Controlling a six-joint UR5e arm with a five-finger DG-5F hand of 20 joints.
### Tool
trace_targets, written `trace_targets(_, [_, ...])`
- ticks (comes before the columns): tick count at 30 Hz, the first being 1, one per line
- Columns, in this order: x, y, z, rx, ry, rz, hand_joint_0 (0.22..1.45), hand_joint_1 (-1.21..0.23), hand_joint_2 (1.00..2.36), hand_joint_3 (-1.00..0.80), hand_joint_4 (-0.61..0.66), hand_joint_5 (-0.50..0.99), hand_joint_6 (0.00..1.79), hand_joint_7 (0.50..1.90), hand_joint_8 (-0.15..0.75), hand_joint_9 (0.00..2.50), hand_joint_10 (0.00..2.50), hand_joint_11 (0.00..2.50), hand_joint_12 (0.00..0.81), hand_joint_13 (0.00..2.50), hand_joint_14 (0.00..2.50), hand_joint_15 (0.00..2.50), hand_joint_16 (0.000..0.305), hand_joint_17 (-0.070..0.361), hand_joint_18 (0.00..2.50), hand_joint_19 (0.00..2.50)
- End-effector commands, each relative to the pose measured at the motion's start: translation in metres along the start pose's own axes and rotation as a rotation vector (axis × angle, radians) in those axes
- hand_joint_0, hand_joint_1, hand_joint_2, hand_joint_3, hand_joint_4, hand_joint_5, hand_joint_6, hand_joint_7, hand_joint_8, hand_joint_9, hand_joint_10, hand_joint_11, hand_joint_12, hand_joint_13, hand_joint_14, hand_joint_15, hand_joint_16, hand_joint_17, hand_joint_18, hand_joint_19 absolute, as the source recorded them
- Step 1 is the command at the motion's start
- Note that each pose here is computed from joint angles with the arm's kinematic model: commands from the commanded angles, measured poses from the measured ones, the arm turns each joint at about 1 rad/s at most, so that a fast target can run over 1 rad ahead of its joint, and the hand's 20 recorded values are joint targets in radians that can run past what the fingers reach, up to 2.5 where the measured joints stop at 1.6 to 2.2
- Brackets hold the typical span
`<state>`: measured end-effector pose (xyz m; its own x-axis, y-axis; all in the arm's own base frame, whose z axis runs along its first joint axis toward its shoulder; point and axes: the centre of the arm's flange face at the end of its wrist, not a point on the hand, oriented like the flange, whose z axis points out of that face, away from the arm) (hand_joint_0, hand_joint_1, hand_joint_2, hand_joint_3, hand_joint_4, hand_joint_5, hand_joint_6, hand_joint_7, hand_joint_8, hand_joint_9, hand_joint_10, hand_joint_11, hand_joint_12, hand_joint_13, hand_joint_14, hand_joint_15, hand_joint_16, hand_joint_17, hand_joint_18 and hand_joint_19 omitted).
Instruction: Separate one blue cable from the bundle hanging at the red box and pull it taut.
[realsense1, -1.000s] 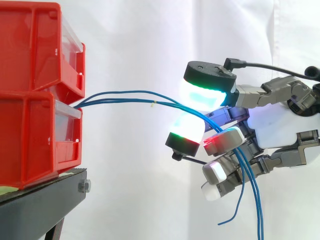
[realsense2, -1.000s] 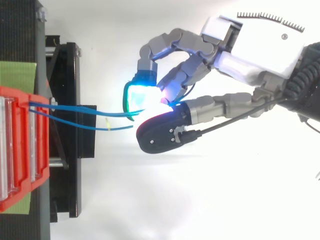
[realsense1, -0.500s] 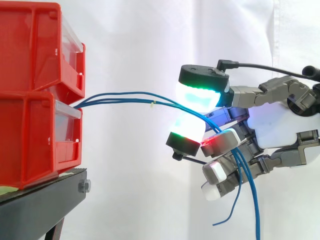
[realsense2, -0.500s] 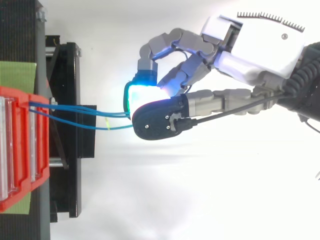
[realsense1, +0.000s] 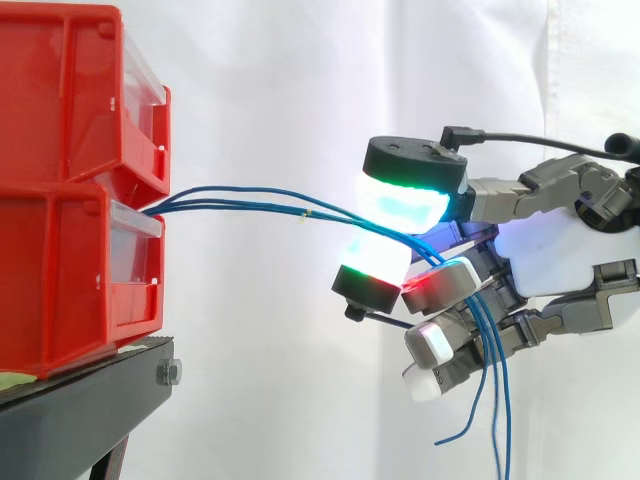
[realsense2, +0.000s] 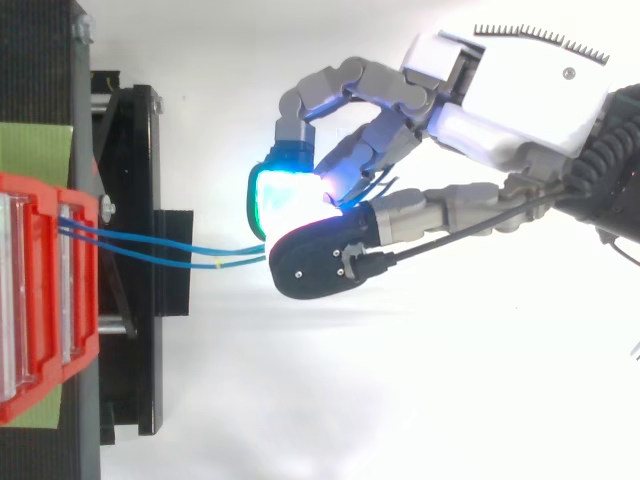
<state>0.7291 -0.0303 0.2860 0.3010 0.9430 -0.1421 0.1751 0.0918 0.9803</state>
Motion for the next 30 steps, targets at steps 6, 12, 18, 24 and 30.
trace_targets(6, [0.0007,-0.0004,-0.0002,0.002,0.001,0.002,0.71,-0.87,1.0,-0.5,0.08,-0.18,0.9,1.1,0.227,1.21,0.0,1.47,0.338,0.95,0.03,0.89,0.041,0.093,0.71,0.56])
trace_targets(12, [0.0008,-0.0002,-0.0001,0.0,0.001,0.001,0.65,-0.86,1.0,-0.5,0.09,-0.18,0.9,1.1,0.234,1.22,0.0,1.46,0.34,0.95,0.02,0.9,0.041,0.093,0.71,0.57])
trace_targets(18, [0.0019,-0.0001,-0.0004,0.0,0.003,0.004,0.55,-0.74,1.0,-0.5,0.1,-0.18,0.9,1.09,0.249,1.22,0.05,1.43,0.358,0.95,0.02,0.9,0.044,0.098,0.7,0.57])
trace_targets(24, [0.0018,-0.0009,-0.0006,0.001,0.003,0.003,0.5,-0.69,1.0,-0.5,0.12,-0.18,0.9,1.06,0.275,1.2,0.14,1.37,0.377,0.95,0.02,0.9,0.048,0.108,0.71,0.56])
trace_targets(30, [0.0018,-0.0009,-0.0006,0.001,0.003,0.003,0.5,-0.7,1.0,-0.5,0.12,-0.19,0.9,1.05,0.27,1.2,0.12,1.38,0.378,0.95,0.02,0.9,0.048,0.107,0.71,0.57])
